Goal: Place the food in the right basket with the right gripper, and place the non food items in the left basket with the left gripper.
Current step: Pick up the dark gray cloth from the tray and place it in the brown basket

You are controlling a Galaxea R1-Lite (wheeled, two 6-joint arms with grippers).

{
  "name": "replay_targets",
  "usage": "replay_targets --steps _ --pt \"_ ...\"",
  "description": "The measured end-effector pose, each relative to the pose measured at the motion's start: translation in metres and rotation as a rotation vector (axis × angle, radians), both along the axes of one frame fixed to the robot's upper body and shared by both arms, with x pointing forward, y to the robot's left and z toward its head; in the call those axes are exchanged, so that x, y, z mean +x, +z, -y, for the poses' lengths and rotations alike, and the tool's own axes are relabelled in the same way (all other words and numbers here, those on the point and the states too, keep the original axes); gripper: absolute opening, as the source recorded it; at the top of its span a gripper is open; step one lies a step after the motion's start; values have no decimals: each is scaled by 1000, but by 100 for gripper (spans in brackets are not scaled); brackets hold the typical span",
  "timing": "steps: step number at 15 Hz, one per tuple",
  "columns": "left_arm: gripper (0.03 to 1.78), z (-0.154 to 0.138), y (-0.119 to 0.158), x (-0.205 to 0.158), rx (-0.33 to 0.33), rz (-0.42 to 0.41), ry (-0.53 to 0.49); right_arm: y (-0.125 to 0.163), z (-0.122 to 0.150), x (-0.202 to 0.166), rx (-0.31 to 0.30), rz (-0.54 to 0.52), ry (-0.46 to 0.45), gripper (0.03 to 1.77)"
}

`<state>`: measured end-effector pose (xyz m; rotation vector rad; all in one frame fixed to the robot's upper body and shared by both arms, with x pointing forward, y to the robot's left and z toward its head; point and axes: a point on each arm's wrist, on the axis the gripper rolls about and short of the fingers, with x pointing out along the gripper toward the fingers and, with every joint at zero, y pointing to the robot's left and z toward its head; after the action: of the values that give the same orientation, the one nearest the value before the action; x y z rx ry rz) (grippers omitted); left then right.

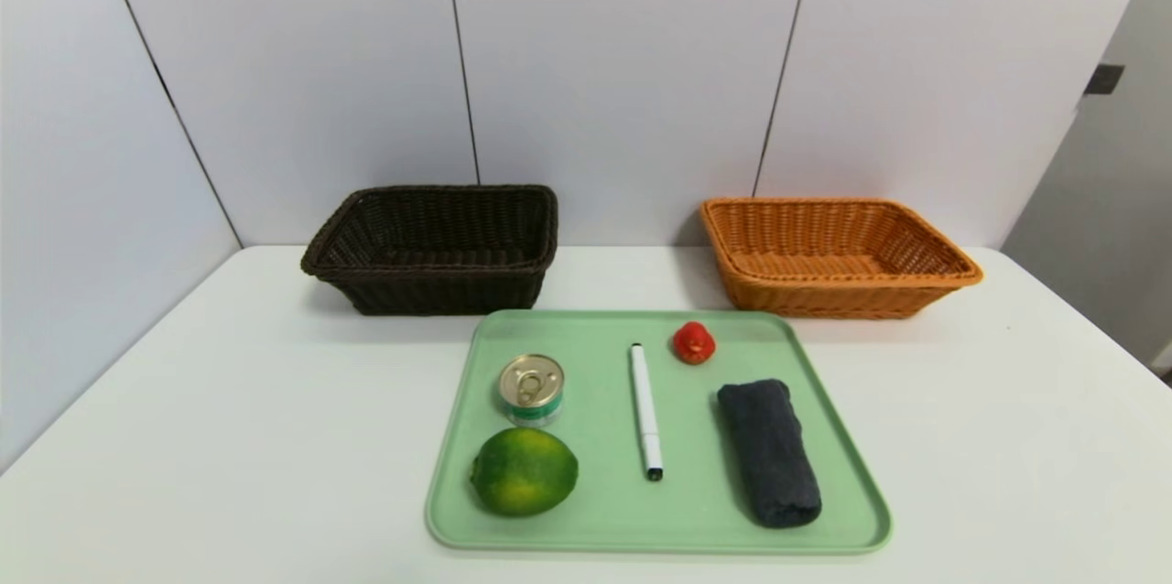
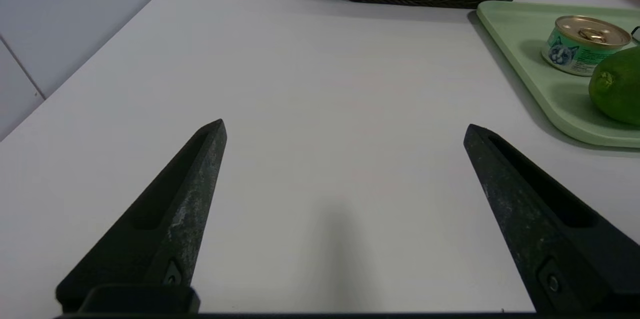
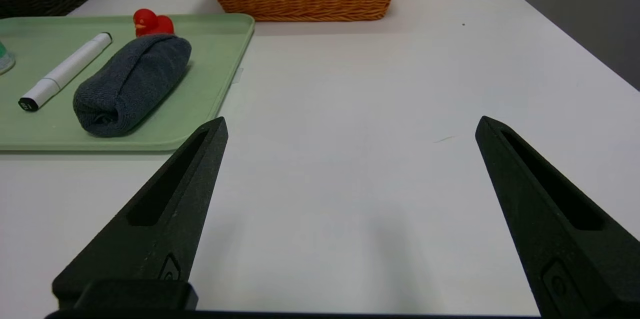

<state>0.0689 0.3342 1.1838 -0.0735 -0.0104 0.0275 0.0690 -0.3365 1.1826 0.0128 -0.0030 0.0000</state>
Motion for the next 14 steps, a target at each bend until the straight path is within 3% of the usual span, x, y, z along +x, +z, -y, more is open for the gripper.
replay_targets --steps 4,7,11,14 --pt "169 0 3 -1 27 -4 -8 0 0 1 -3 -26 -1 171" --pt "169 0 43 -10 24 2 -24 21 0 0 0 -36 6 171" --pt "169 1 122 0 -14 -86 -45 121 -1 3 63 -73 45 171" --pt "169 1 174 34 -25 -180 -59 202 -2 35 105 -170 91 171"
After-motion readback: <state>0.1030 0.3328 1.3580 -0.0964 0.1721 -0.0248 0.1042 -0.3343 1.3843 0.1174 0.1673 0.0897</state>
